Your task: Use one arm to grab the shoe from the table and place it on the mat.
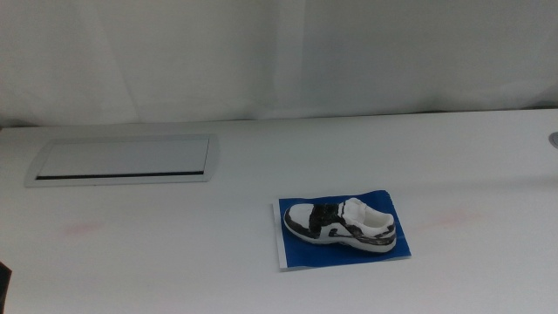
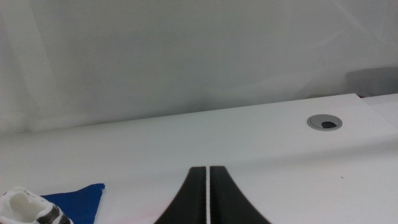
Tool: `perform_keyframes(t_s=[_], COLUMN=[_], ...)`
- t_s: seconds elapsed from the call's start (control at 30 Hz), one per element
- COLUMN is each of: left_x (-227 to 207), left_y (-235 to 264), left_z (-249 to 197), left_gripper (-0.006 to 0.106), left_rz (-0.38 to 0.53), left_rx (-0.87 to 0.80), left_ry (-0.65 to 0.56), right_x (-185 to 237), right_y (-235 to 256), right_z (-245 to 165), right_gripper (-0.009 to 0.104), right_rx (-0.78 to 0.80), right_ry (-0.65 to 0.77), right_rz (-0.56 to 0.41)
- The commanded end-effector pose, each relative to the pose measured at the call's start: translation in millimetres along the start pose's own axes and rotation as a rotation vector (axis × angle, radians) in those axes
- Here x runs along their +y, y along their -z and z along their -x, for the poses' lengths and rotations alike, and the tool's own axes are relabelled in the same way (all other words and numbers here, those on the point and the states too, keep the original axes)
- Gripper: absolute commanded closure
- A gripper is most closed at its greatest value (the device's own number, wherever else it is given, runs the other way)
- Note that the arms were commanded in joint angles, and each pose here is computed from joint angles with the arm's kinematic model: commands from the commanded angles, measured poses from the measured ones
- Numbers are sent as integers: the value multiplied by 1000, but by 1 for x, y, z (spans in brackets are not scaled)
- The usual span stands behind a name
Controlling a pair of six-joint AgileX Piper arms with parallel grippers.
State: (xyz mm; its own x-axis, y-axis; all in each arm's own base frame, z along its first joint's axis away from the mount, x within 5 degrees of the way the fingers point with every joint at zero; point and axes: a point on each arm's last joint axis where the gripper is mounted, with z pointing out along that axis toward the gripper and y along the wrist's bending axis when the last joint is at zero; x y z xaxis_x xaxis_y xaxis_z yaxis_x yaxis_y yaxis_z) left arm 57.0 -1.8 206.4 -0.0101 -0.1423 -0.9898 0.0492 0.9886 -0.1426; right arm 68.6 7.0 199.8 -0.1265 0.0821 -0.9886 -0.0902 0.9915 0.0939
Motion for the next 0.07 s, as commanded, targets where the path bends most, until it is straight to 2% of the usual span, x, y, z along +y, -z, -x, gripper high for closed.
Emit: perform_keyframes(t_s=[0.0, 0.03], left_x=[1, 1], left_y=[1, 1], left_z=[-11, -11], left_gripper=[103, 103], left_rz=[-3, -3], left_rx=[-10, -10], left_ry=[1, 1], right_x=[-1, -1], right_y=[-1, -1], right_z=[-13, -13], right_gripper=[97, 97], right_rx=[30, 30], right_ry=[20, 20], right_rz=[-5, -5])
